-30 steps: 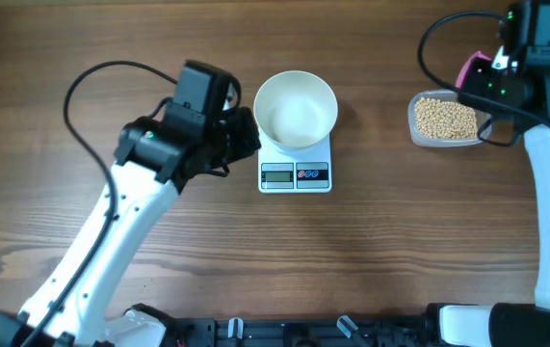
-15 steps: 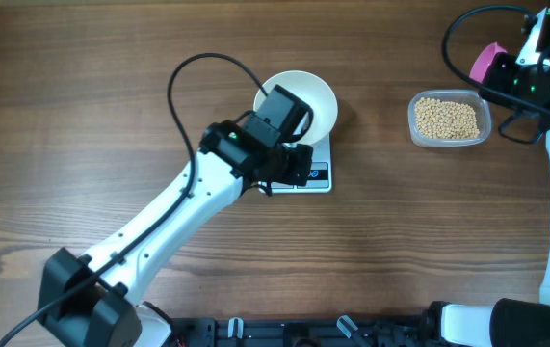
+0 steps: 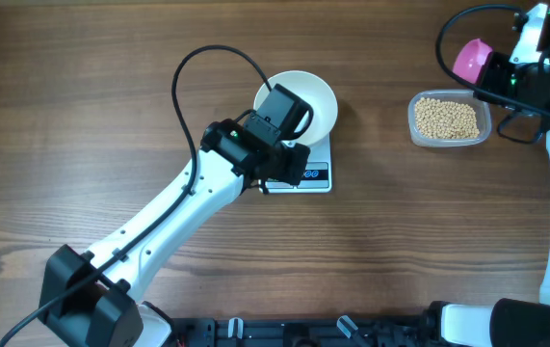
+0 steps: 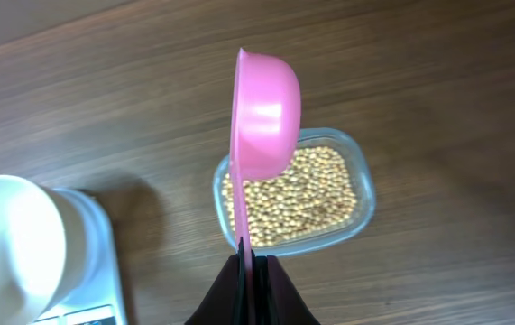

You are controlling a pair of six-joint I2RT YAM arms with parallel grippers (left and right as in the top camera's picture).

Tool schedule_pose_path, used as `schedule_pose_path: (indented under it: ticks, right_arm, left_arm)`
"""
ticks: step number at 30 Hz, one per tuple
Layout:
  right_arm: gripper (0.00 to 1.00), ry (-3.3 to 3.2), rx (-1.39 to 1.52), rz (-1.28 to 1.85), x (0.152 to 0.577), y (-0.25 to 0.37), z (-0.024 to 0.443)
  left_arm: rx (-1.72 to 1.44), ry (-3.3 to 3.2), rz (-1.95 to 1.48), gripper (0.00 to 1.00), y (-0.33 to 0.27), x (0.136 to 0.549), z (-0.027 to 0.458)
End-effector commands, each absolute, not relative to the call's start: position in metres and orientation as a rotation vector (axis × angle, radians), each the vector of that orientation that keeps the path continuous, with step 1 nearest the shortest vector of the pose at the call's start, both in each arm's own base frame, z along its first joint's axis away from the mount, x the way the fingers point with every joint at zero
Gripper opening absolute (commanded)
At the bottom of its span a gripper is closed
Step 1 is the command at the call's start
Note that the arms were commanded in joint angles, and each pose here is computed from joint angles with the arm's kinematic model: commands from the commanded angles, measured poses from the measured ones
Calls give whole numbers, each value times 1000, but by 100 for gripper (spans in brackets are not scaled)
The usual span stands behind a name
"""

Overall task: Scoop item into bowl and weigh 150g on scale
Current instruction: 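Move the left gripper to the white bowl on the scale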

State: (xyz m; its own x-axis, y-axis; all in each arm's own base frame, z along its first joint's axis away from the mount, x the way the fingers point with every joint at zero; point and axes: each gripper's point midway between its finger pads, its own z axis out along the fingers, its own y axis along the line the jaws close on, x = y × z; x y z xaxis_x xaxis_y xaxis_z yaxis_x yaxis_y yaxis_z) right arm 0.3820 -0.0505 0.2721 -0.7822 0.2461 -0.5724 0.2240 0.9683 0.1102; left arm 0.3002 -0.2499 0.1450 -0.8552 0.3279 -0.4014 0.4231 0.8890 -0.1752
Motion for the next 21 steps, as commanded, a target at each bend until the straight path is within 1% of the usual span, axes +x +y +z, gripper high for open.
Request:
schedule_pose_path:
  ticks: [1, 4, 9, 12, 17, 21]
  right_arm:
    - [4, 2493, 286, 103, 386, -44, 275]
    - [4, 2493, 269, 98, 386, -44, 276]
    - [4, 2496, 213, 88, 386, -43, 276]
    - [4, 2493, 209, 87, 386, -42, 277]
    - [4, 2497, 209, 88, 385, -42, 277]
    - [4, 2500, 222, 92, 384, -42, 276]
  left_arm:
    - [592, 2646, -374, 4, -254, 308, 146]
    - [622, 2628, -501, 4, -269, 304, 152]
    - [631, 2679, -490, 4, -264, 294, 146]
    - [642, 2774, -445, 4, -251, 278, 133]
    - [574, 2883, -417, 4, -238, 259, 103]
    - [567, 2932, -421, 4, -233, 248, 90]
